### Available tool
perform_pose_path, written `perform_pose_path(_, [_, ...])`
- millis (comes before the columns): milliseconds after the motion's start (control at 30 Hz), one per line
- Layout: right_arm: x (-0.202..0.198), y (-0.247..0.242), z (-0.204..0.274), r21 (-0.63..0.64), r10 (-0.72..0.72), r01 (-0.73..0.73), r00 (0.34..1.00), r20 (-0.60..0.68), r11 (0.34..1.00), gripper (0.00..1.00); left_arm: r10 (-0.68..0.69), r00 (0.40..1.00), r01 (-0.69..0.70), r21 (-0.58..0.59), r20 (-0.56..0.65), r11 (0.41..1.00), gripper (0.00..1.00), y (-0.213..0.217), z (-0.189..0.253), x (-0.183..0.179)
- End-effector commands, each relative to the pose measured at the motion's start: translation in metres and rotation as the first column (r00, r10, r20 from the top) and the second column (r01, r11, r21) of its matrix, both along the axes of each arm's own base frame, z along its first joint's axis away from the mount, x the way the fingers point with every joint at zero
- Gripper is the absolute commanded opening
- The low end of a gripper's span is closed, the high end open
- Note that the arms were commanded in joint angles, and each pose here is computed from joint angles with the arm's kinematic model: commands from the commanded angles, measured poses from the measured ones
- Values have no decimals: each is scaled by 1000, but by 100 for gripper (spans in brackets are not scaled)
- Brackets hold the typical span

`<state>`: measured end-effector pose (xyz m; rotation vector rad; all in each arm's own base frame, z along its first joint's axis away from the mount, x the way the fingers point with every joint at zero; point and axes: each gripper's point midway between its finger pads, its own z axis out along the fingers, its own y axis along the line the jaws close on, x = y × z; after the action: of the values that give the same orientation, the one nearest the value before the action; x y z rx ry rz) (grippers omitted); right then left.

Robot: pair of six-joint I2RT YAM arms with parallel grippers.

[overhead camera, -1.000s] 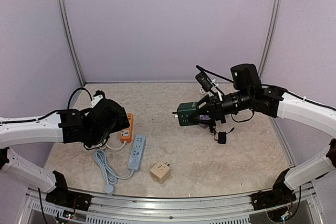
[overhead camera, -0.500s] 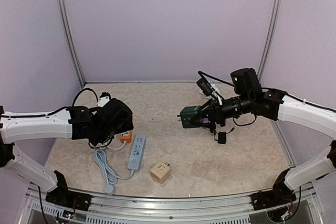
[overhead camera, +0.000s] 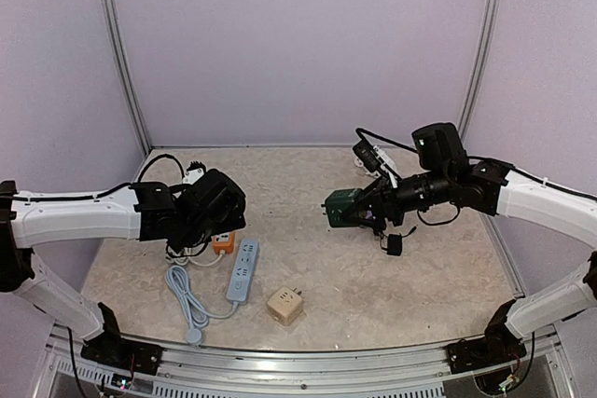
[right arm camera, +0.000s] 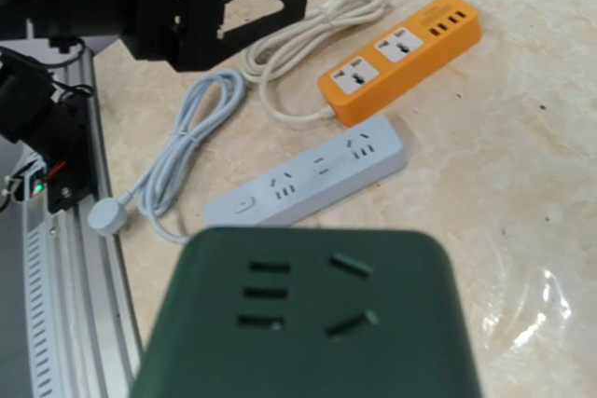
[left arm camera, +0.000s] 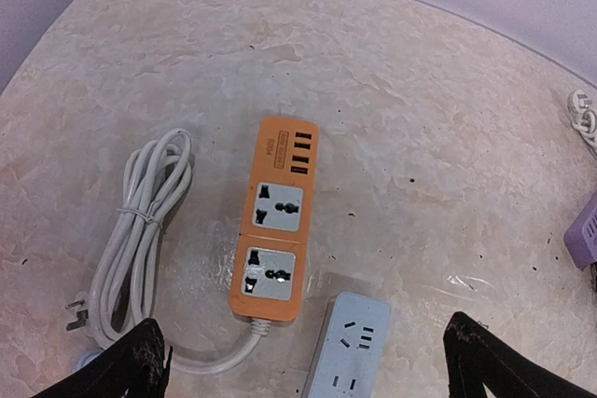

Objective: Insert the plug
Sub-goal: Pass from the left arm to the right, then adjust the socket at the center of the board.

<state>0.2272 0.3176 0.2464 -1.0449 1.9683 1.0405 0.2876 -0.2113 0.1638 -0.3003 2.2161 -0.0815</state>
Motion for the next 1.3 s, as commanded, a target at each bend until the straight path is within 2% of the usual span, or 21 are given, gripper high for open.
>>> perform_pose_path(0, [8, -10, -4, -24, -56, 56, 998, 9, 998, 0, 18, 999, -17, 29, -42, 999, 99, 1, -7, 0])
perform_pose_path(333, [27, -21, -17, -98, -157, 156, 988, 4, 983, 0, 5, 996, -3, 27, -86, 1000, 99, -3, -18, -3])
perform_pose_path(667, [44, -30, -27, -202, -231, 230, 973, 21, 952, 0, -23, 980, 31, 41, -199, 999, 99, -17, -42, -10])
perform_pose_path(900, [49, -31, -30, -215, -246, 247, 969, 29, 945, 0, -31, 958, 43, 34, -285, 998, 99, -27, -71, -19])
perform_pose_path(1100, [50, -31, -34, -228, -248, 248, 968, 28, 942, 0, -125, 935, 120, -35, -333, 992, 92, -50, -91, -26])
perform_pose_path(1267, [51, -32, -33, -232, -252, 253, 967, 33, 939, 0, -173, 912, 167, -50, -372, 985, 86, -60, -102, -30])
